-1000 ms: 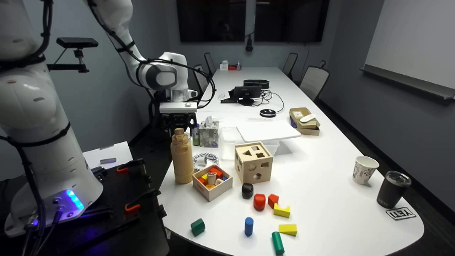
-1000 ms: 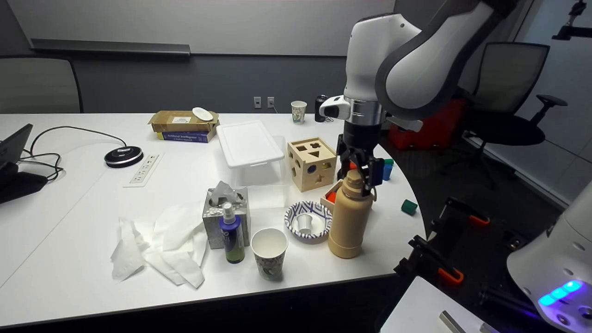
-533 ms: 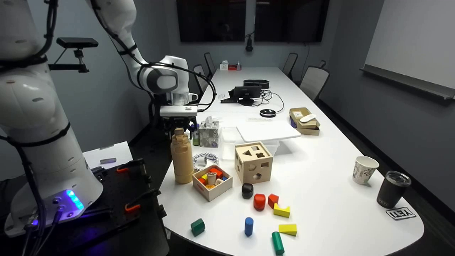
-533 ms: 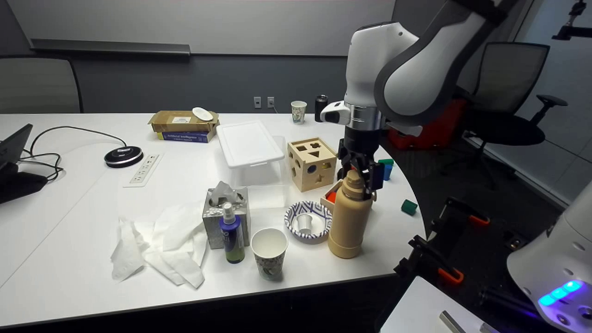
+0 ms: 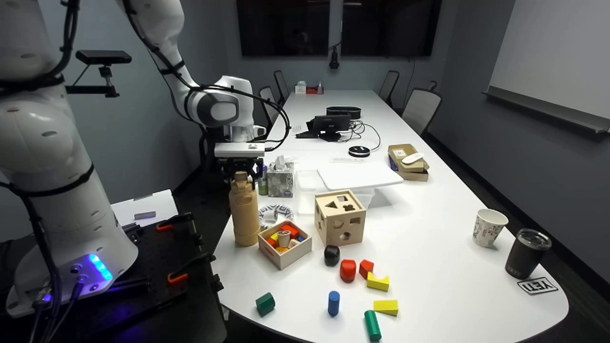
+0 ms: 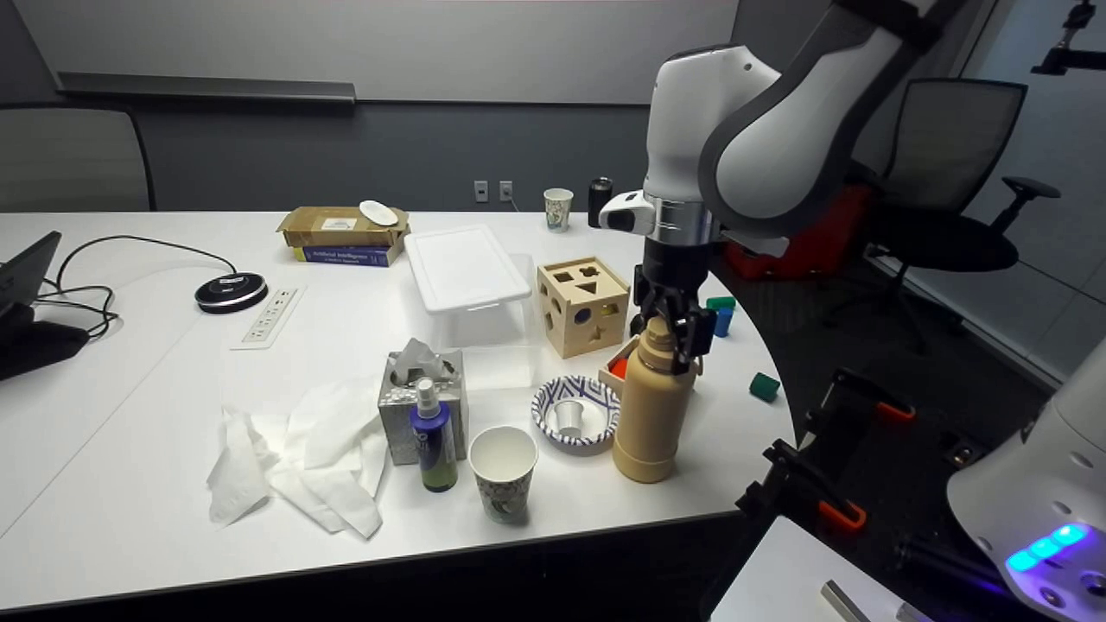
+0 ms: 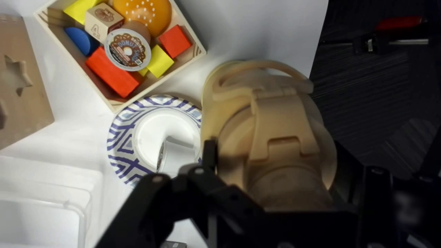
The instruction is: Move the bottle closer to the blocks
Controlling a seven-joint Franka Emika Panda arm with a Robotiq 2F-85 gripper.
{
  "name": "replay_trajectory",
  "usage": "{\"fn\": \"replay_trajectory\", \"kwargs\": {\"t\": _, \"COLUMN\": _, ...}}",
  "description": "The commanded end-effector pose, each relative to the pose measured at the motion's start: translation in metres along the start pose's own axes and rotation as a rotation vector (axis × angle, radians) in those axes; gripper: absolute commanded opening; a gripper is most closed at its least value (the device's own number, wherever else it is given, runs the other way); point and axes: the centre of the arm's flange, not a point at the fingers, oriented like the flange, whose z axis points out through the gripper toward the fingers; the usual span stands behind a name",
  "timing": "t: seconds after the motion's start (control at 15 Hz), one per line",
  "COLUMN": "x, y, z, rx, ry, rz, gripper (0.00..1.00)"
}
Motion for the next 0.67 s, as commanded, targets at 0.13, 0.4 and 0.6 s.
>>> {"fn": "replay_trajectory", "kwargs": {"t": 0.13, "x": 0.001, "y": 0.003, "z": -0.014, "rx": -0.008, "ry": 0.034, "rz": 0.058, "gripper": 0.53}}
{"fn": "replay_trajectory", "kwargs": {"t": 0.4, "x": 0.008, "y": 0.006, "z": -0.043, "rx": 0.026, "ry": 0.030, "rz": 0.136, "gripper": 0.53}}
{"fn": "replay_trajectory", "kwargs": {"t": 0.6, "x": 0.013, "y": 0.007, "z": -0.063, "rx": 0.019, "ry": 0.012, "rz": 0.178, "gripper": 0.53}}
